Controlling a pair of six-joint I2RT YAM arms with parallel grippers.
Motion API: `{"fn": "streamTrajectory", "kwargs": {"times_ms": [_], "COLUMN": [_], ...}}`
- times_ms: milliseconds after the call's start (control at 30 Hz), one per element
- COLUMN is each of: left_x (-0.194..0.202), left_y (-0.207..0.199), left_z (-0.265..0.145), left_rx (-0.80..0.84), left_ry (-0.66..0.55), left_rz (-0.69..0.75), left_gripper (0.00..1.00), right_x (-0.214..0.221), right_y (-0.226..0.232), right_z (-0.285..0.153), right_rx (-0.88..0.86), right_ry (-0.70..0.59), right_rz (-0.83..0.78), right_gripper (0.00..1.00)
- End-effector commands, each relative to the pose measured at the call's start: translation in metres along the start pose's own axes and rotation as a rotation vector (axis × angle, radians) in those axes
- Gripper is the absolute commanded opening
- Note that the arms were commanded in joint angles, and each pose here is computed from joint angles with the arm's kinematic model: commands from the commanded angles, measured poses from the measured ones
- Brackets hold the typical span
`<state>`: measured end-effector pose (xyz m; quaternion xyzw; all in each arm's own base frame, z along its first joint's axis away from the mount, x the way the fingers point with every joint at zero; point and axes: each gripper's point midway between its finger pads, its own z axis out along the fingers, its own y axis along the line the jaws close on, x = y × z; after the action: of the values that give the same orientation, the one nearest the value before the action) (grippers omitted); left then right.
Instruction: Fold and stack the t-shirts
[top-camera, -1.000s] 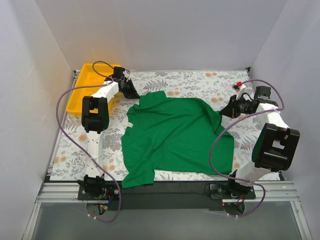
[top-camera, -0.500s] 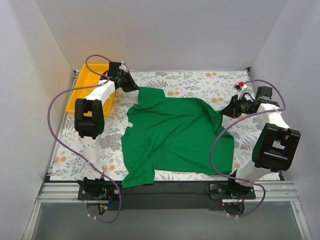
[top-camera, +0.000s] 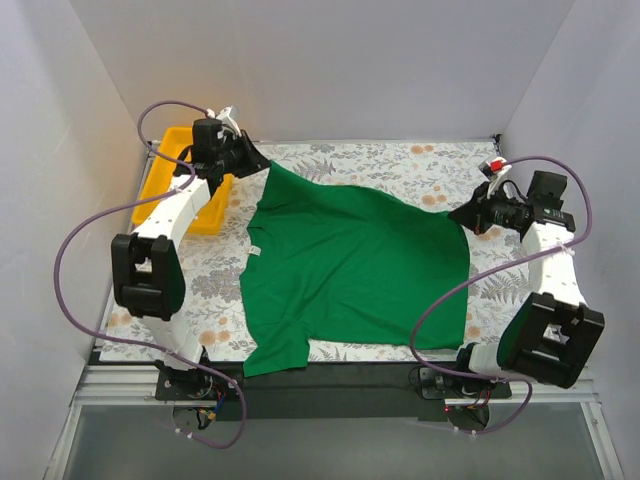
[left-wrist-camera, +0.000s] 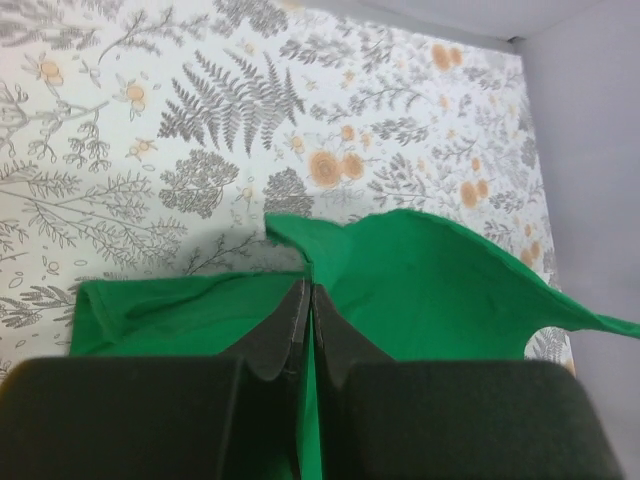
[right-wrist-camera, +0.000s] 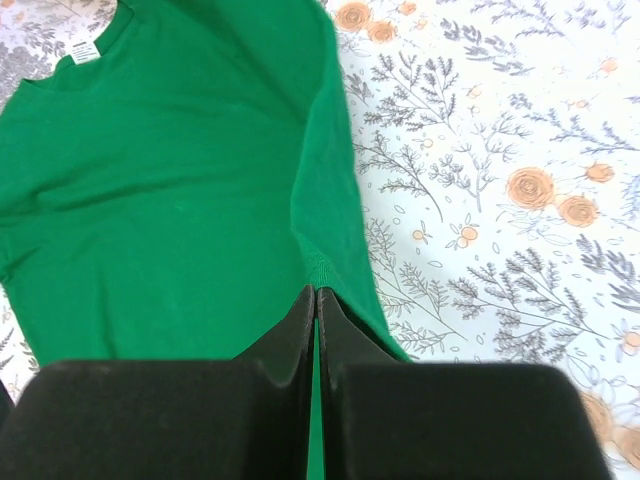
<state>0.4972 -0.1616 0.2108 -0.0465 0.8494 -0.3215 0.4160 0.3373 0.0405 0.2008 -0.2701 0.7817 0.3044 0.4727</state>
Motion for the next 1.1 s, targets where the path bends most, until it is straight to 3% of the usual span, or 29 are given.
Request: {"fn": "streamTrajectory", "kwargs": {"times_ms": [0,267,500,767,1067], "left_x": [-0.034,-0.055,-0.099,-0.132,-0.159], "left_y": [-0.046,-0.099,-0.162,-0.230,-0.292], "left_z": [-0.053,-0.125,-0.211,-0.298,-0.390], "left_rx": [0.099,0.205,0.294,0.444,0.580], "left_ry": [-0.156,-0.294,-0.490,-0.656,-0.859], "left_rz": [0.108,0.167,0.255,0.286,0.342], "left_gripper": [0.00,0.00,0.00,0.00,0.00], "right_x": [-0.006,-0.090,-0.170,-0.260,-0.327], "right_y": [0.009,0.026,0.047,0.101,0.174], "right_z": [-0.013,-0.061,-0.105,-0.163,-0.225], "right_rx": [0.047,0.225,0.368,0.497,0.610], "right_ry": [0.003,-0.063,-0.170,-0.336,-0.531], "right_rz": [-0.067,-0.286,-0.455,-0.623,-0.764], "right_gripper": [0.01,0.01,0.01,0.01,0.01]}}
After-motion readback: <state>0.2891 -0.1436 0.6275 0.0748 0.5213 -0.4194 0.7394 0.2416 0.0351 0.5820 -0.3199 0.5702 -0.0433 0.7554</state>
